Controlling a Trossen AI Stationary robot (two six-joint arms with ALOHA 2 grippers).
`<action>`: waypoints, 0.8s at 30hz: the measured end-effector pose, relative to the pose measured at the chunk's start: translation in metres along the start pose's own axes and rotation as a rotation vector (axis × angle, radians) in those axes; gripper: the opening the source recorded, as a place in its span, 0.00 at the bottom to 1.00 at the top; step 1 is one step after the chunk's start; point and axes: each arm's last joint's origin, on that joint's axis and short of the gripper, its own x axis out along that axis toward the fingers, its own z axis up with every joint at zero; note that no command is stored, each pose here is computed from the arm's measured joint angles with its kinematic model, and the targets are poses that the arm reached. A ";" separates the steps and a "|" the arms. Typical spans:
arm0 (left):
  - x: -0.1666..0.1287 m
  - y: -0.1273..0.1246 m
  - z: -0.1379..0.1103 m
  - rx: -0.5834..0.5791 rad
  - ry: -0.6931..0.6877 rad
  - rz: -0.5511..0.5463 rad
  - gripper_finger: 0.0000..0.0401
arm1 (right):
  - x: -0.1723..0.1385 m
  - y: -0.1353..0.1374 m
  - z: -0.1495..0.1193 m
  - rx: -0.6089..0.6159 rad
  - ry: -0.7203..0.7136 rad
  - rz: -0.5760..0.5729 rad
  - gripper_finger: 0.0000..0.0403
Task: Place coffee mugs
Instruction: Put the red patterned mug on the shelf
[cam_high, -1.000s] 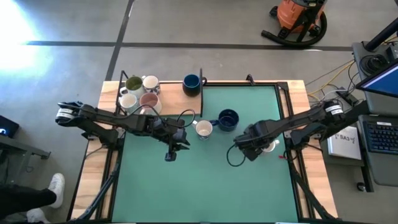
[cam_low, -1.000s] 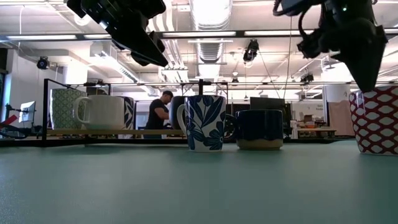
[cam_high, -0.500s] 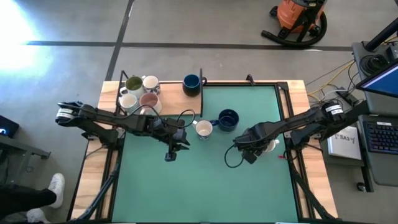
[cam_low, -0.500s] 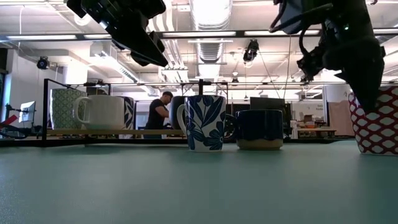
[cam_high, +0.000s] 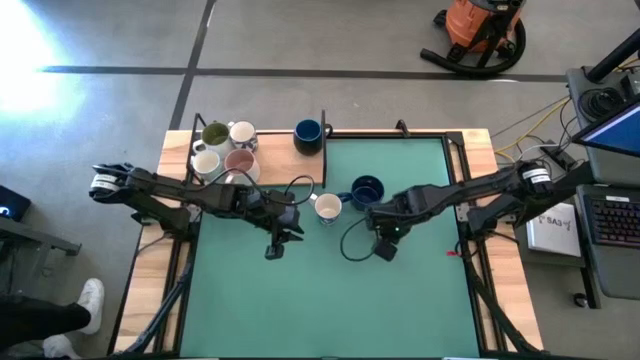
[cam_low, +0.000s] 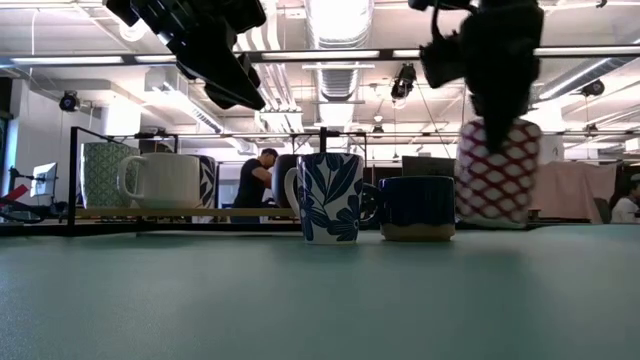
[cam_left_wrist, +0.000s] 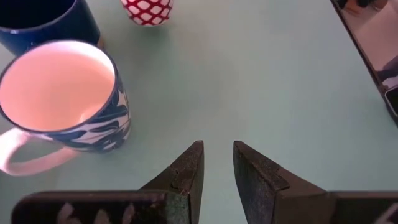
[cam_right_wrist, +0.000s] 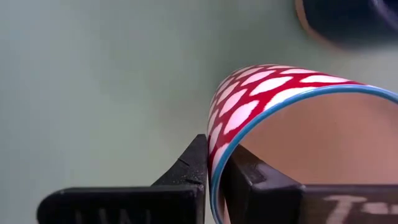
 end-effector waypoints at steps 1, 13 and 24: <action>0.000 0.000 0.000 -0.013 0.000 0.000 0.17 | 0.000 0.000 0.003 -0.011 -0.022 0.014 0.04; 0.000 0.004 -0.002 -0.171 0.010 0.118 0.17 | 0.000 -0.002 0.024 -0.063 -0.172 0.056 0.03; -0.003 0.004 -0.007 -0.191 0.065 0.137 0.17 | 0.022 0.018 0.057 -0.192 -0.141 0.059 0.03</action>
